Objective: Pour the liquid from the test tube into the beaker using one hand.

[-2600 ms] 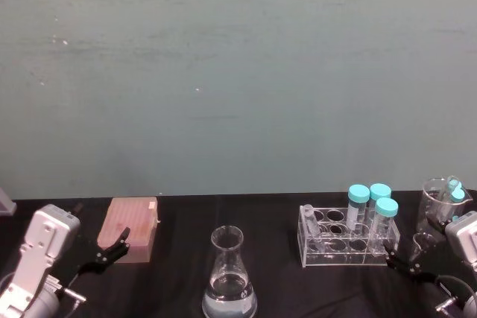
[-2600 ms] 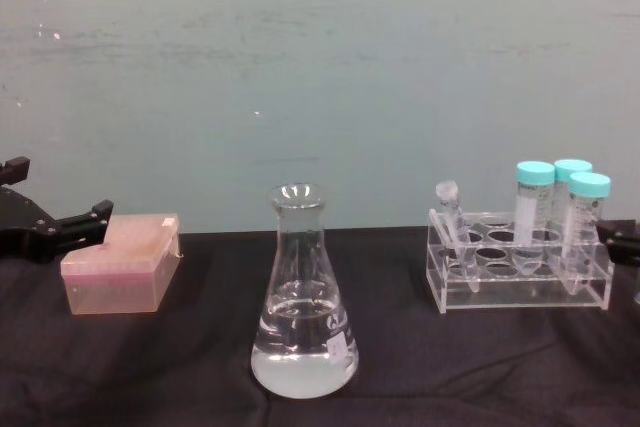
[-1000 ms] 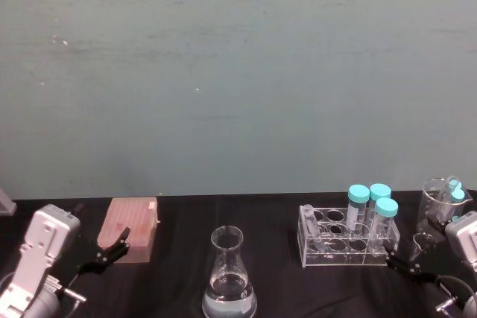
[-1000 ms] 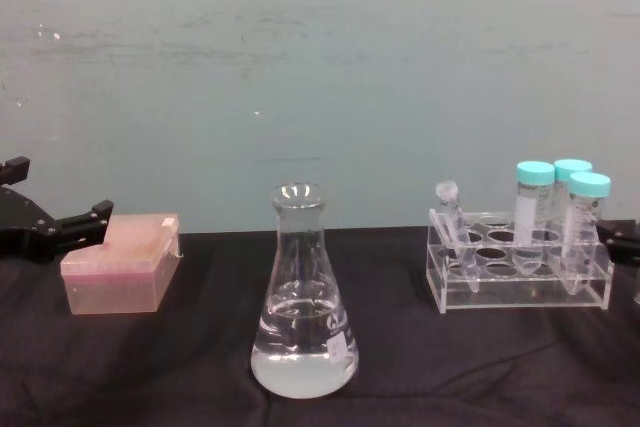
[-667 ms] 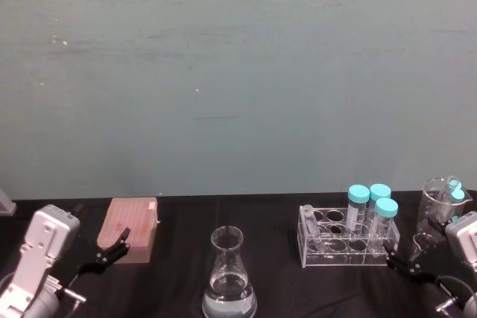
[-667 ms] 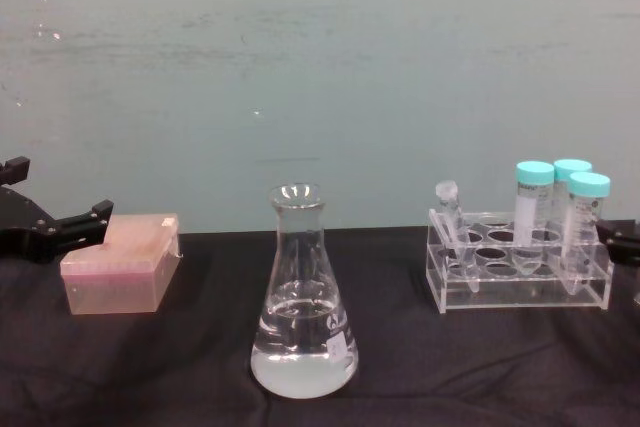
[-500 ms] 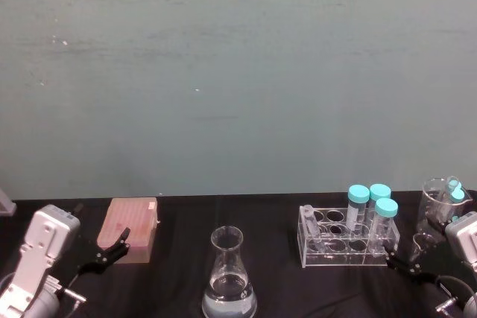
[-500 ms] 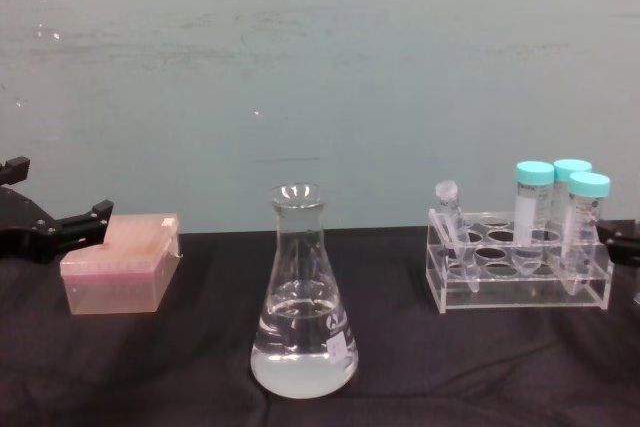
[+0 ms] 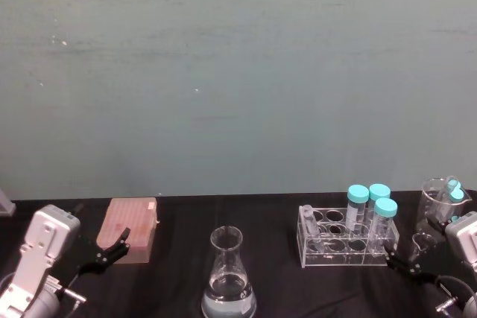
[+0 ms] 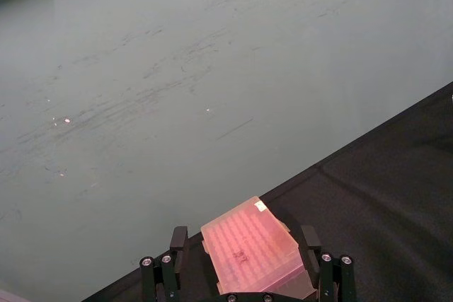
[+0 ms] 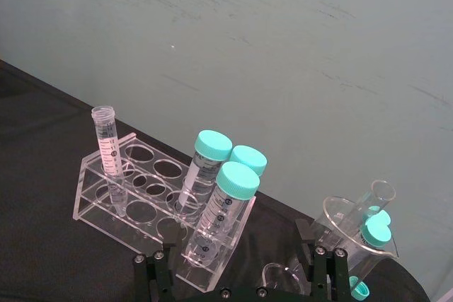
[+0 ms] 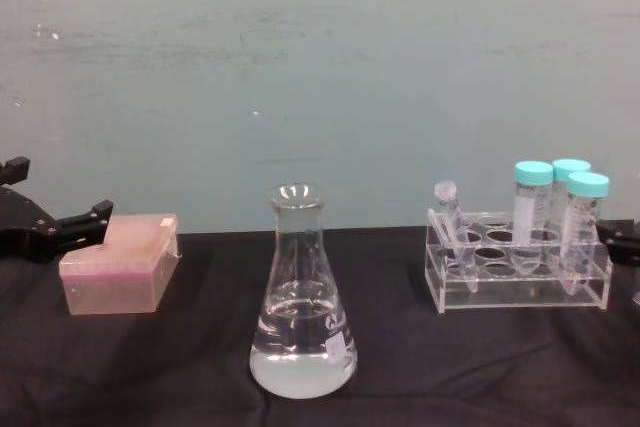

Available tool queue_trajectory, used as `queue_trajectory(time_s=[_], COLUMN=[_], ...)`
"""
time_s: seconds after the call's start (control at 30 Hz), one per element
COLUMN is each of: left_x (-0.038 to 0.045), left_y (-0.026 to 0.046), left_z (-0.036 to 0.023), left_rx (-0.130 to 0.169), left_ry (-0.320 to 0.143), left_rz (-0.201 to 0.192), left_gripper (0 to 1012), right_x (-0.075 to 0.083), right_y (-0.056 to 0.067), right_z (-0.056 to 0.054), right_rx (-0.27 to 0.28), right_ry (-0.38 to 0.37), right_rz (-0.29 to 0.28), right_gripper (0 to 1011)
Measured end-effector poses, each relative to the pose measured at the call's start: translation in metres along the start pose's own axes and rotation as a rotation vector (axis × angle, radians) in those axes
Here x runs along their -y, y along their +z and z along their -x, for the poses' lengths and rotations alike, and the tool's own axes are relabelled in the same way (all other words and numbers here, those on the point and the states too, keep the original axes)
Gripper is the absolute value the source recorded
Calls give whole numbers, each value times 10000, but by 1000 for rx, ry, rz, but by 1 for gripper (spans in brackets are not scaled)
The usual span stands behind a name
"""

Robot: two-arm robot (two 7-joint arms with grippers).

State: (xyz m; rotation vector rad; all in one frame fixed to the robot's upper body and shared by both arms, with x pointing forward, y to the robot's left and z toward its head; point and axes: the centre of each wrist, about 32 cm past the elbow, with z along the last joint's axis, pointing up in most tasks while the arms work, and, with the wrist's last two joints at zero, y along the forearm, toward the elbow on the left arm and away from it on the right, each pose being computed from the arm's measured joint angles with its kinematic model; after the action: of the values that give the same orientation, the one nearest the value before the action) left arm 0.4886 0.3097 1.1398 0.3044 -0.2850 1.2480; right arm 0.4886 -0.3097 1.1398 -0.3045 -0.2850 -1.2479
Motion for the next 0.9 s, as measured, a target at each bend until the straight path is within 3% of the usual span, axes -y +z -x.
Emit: queue_trajectory(time_s=[0.9], left_x=[0], left_y=[0], left_z=[0], left_rx=[0], left_ry=[0], left_rz=[0], left_gripper=[1000], right_x=[0], right_y=[0], right_z=[0], right_rx=[0], right_ry=[0], right_rz=[0], right_gripper=[1004])
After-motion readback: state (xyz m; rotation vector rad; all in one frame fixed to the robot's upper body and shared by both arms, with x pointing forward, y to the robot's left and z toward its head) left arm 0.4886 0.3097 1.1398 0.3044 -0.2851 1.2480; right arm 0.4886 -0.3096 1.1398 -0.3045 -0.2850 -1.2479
